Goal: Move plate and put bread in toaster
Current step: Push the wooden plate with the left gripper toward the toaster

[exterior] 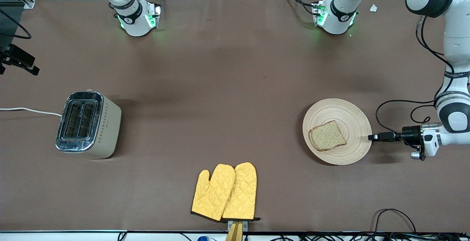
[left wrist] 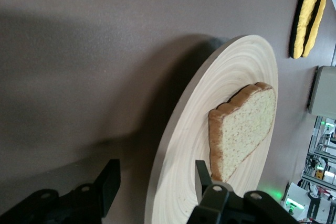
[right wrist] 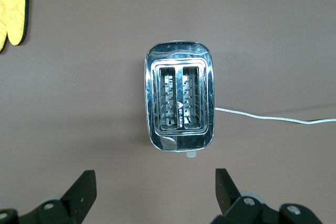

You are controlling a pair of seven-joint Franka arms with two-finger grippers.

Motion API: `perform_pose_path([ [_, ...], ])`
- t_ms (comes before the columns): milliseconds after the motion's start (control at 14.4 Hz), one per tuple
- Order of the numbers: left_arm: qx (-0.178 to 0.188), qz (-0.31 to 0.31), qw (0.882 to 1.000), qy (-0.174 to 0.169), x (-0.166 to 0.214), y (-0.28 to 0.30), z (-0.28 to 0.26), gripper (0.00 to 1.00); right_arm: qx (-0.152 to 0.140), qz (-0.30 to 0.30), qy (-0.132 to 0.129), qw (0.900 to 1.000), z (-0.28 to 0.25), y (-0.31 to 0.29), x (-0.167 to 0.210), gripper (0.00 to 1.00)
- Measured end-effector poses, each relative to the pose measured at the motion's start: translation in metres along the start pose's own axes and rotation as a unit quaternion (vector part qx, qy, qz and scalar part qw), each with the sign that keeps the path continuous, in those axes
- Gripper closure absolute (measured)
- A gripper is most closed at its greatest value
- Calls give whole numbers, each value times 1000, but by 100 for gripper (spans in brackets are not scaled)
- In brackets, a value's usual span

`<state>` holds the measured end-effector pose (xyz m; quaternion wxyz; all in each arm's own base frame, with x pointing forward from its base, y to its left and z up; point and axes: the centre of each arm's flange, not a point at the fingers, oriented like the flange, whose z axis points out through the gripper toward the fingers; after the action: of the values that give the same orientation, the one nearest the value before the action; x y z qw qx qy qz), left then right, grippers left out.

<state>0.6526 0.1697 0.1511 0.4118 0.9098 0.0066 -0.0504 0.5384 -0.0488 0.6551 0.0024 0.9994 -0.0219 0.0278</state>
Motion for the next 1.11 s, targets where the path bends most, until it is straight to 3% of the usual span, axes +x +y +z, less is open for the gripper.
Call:
perform_pose_path([
  [208, -7, 24, 1000, -8, -3, -7, 11, 67, 0, 0, 0, 1000, 0, 0, 0, 0],
  [347, -21, 47, 999, -10, -4, -6, 12, 83, 0, 0, 0, 1000, 0, 0, 0, 0],
  [693, -38, 70, 997, -18, -1, 7, 19, 87, 0, 0, 0, 1000, 0, 0, 0, 0],
  [1109, -94, 92, 990, -50, 32, 125, 89, 89, 0, 0, 0, 1000, 0, 0, 0, 0],
])
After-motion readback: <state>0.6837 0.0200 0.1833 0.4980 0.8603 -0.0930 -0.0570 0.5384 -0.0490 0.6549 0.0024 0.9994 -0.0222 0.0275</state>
